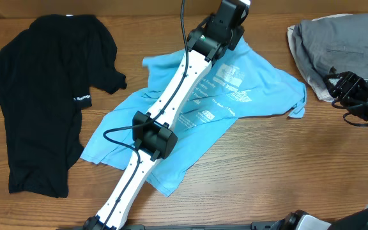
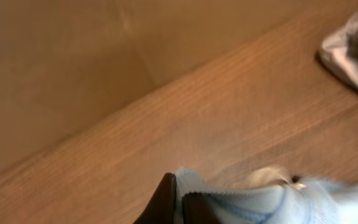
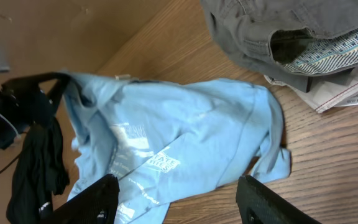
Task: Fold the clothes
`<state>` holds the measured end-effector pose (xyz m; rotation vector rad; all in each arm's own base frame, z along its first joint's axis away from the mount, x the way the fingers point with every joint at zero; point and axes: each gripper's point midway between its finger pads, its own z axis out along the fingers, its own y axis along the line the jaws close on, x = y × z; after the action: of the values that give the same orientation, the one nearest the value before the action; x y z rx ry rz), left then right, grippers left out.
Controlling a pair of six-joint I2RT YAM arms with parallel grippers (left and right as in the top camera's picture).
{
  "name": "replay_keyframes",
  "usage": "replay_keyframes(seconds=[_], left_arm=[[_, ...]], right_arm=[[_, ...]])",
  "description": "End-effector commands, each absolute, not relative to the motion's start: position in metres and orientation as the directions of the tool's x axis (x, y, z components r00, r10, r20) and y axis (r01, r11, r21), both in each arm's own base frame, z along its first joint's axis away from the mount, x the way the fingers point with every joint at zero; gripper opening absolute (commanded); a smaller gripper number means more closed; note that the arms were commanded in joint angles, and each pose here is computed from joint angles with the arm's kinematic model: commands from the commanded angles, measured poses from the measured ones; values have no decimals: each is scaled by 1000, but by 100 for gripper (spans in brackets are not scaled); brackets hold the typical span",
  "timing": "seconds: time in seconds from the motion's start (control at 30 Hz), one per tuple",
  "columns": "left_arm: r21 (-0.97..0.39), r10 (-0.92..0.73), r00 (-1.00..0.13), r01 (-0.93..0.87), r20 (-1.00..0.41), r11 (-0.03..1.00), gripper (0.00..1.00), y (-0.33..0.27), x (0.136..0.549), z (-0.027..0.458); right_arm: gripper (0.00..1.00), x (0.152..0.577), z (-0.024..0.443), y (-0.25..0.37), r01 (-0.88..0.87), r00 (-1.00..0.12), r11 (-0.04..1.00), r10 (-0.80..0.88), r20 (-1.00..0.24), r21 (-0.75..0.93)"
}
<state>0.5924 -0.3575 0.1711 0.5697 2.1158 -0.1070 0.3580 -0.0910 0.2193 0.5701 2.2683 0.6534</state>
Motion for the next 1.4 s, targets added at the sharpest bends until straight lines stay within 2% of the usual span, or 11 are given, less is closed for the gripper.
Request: replay_keyframes(seconds=[0.0,0.17,0.2,0.23,0.27,0.37,0.43,0.7,0.97,1.27,1.37], left_arm=[[123,296,-399,406,-868,906,4,-367,609,185],[87,196,-253,386,-947,919,4,-384,638,181],[82,183,-233,384,-955,920,11,-386,641,178],[77,169,-212,381,-963,921,72,-387,644,172],[76,167,-210,381,-963,921,100,-388,645,168],[91,193,-251,369,-949,925,100,-381,642,166],[111,245,-330,378,-912,919,100,-371,627,180],[96,393,-613,460,-685,883,100,-315,501,256],[70,392,-816,402,-425,913,100,-264,412,252],[-46,508,-773,564,-380,824,100,-305,375,247],[-40,547,-790,579,-277,815,100,-303,356,224]], right_arm=[[65,360,234,-92,182,-642,794,542,-542,579],[65,361,228,-92,193,-652,788,548,-524,585],[65,362,227,-92,194,-653,787,549,-522,585],[65,362,226,-93,193,-653,788,549,-523,585],[65,363,226,-93,194,-653,788,549,-523,585],[66,364,228,-94,187,-647,791,545,-533,582],[66,366,229,-95,182,-642,795,542,-542,579],[66,361,215,-102,270,-655,822,539,-529,502],[66,352,201,-93,337,-686,808,562,-462,483],[68,327,200,-91,397,-720,809,567,-400,433],[70,325,200,-92,403,-717,812,567,-405,423]])
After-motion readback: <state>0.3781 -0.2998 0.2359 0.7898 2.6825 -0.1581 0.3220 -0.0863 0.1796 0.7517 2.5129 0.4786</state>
